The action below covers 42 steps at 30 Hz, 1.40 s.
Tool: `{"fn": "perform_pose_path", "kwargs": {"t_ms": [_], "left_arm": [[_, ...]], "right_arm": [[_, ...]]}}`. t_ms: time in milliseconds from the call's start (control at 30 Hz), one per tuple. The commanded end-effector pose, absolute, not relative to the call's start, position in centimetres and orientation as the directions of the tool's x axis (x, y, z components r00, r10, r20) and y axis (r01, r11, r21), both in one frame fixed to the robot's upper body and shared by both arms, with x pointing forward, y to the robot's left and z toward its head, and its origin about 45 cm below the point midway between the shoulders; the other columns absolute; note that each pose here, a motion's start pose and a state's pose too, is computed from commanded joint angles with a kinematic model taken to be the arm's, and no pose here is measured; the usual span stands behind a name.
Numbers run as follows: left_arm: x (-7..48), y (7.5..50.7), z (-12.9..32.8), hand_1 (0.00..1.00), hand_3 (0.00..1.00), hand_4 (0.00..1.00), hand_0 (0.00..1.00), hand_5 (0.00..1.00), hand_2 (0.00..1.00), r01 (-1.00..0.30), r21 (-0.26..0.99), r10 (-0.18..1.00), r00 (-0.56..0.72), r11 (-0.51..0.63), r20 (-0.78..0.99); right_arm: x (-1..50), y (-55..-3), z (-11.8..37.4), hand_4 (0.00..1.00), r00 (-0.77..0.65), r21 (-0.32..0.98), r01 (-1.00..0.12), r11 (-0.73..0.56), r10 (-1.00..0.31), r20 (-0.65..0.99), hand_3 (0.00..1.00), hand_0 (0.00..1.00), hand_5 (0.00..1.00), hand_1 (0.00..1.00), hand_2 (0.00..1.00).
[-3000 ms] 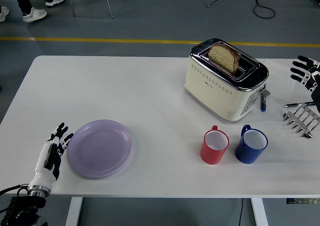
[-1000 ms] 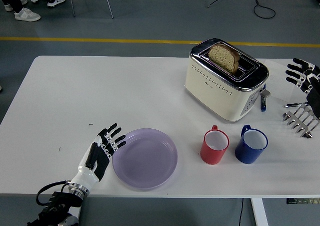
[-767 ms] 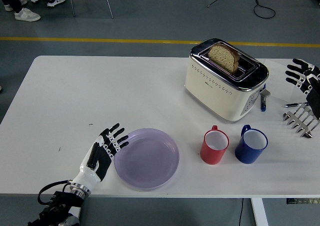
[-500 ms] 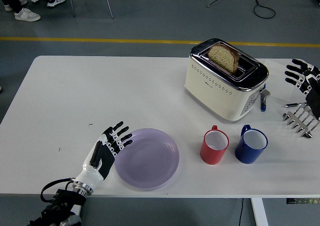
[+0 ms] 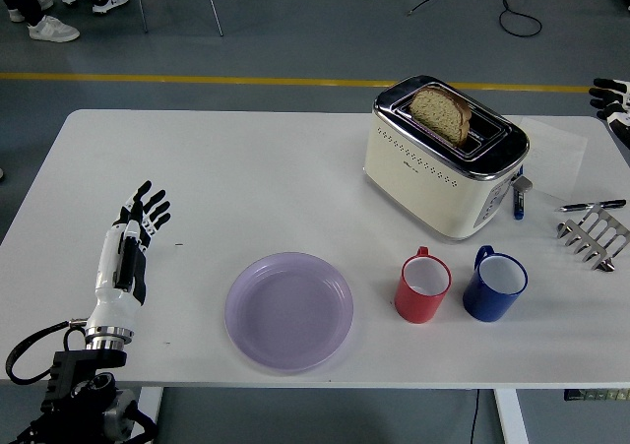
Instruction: Push plate across desktop,pick up the break from the machine,place the break in the plate
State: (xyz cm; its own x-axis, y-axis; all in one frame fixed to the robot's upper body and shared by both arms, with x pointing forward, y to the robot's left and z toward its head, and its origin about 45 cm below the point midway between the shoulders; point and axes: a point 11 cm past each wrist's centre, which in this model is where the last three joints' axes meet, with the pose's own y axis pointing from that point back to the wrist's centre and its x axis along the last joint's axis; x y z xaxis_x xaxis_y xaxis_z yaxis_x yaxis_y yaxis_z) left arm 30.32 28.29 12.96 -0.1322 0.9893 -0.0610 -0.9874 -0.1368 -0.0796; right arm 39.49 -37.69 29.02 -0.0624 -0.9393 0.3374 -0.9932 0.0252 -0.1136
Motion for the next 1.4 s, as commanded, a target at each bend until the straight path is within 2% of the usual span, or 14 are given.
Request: {"fn": "perform_pose_path", "kwargs": {"t_ms": [33, 67, 233, 267, 433, 467, 600, 833, 867, 1033, 1067, 1400], "left_arm": [[30.3, 28.9, 12.9, 0.892, 0.919, 0.535, 0.868, 0.998, 0.942, -0.985, -0.075, 0.987, -0.15, -0.154, -0.056], [30.2, 29.4, 12.9, 0.895, 0.917, 0.539, 0.866, 0.998, 0.942, -0.984, -0.072, 0.985, -0.162, -0.166, -0.053], [29.8, 31.4, 12.8, 0.895, 0.917, 0.539, 0.866, 0.998, 0.942, -0.974, -0.058, 0.976, -0.215, -0.217, -0.037], [29.7, 31.5, 12.8, 0.89, 0.913, 0.536, 0.857, 0.998, 0.94, -0.974, -0.058, 0.975, -0.218, -0.22, -0.035], [29.8, 32.3, 12.9, 0.89, 0.913, 0.536, 0.857, 0.998, 0.94, -0.971, -0.055, 0.972, -0.233, -0.235, -0.028], [29.8, 32.3, 12.9, 0.888, 0.91, 0.54, 0.854, 0.998, 0.94, -0.971, -0.053, 0.972, -0.233, -0.234, -0.029], [29.8, 32.2, 12.8, 0.888, 0.91, 0.54, 0.854, 0.998, 0.94, -0.971, -0.048, 0.972, -0.231, -0.233, -0.031], [29.6, 32.0, 12.3, 0.886, 0.908, 0.535, 0.855, 0.998, 0.939, -0.973, -0.03, 0.973, -0.228, -0.229, -0.03], [29.6, 32.0, 12.3, 0.885, 0.907, 0.531, 0.855, 0.998, 0.939, -0.973, -0.03, 0.973, -0.228, -0.229, -0.03], [29.8, 32.0, 12.5, 0.885, 0.907, 0.531, 0.855, 0.998, 0.939, -0.973, -0.035, 0.973, -0.227, -0.228, -0.031], [29.8, 32.1, 12.5, 0.885, 0.905, 0.527, 0.854, 0.998, 0.94, -0.973, -0.035, 0.973, -0.227, -0.228, -0.031], [30.4, 32.0, 13.1, 0.884, 0.905, 0.529, 0.851, 0.998, 0.938, -0.973, -0.049, 0.974, -0.225, -0.227, -0.041]], "right_arm": [[40.0, -37.5, 29.4, 0.587, -0.062, -0.111, -0.994, 0.02, -0.92, 0.388, 0.814, 0.874, 0.459, 0.818, 0.812], [40.6, -37.1, 29.8, 0.695, -0.057, -0.113, -0.994, 0.008, -0.898, 0.435, 0.86, 0.912, 0.388, 0.842, 0.875], [43.5, -35.2, 31.1, 0.695, -0.034, -0.086, -0.996, -0.031, -0.752, 0.658, 0.86, 0.912, 0.388, 0.842, 0.875], [44.1, -34.6, 31.8, 0.779, -0.034, -0.095, -0.994, -0.045, -0.716, 0.697, 0.936, 0.956, 0.339, 0.894, 0.936], [47.3, -32.1, 33.1, 0.779, 0.009, -0.043, -0.996, -0.08, -0.56, 0.828, 0.936, 0.956, 0.339, 0.894, 0.936], [48.1, -31.4, 33.2, 0.816, 0.034, -0.017, -0.996, -0.089, -0.54, 0.841, 0.952, 0.977, 0.313, 0.921, 0.942], [50.2, -29.6, 34.1, 0.816, 0.081, 0.029, -0.993, -0.111, -0.507, 0.858, 0.952, 0.977, 0.313, 0.921, 0.942], [52.4, -26.4, 33.5, 0.826, 0.176, 0.115, -0.982, -0.147, -0.525, 0.832, 0.94, 0.981, 0.313, 0.917, 0.935], [52.5, -26.4, 33.4, 0.845, 0.18, 0.12, -0.982, -0.147, -0.524, 0.832, 0.914, 0.962, 0.326, 0.887, 0.904], [53.2, -24.6, 33.0, 0.845, 0.222, 0.156, -0.974, -0.166, -0.534, 0.816, 0.914, 0.962, 0.326, 0.887, 0.904], [53.3, -24.3, 32.9, 0.84, 0.228, 0.162, -0.972, -0.167, -0.533, 0.815, 0.88, 0.945, 0.343, 0.853, 0.871], [54.0, -22.5, 30.9, 0.839, 0.293, 0.25, -0.956, -0.153, -0.497, 0.817, 0.872, 0.926, 0.356, 0.841, 0.848]]}}
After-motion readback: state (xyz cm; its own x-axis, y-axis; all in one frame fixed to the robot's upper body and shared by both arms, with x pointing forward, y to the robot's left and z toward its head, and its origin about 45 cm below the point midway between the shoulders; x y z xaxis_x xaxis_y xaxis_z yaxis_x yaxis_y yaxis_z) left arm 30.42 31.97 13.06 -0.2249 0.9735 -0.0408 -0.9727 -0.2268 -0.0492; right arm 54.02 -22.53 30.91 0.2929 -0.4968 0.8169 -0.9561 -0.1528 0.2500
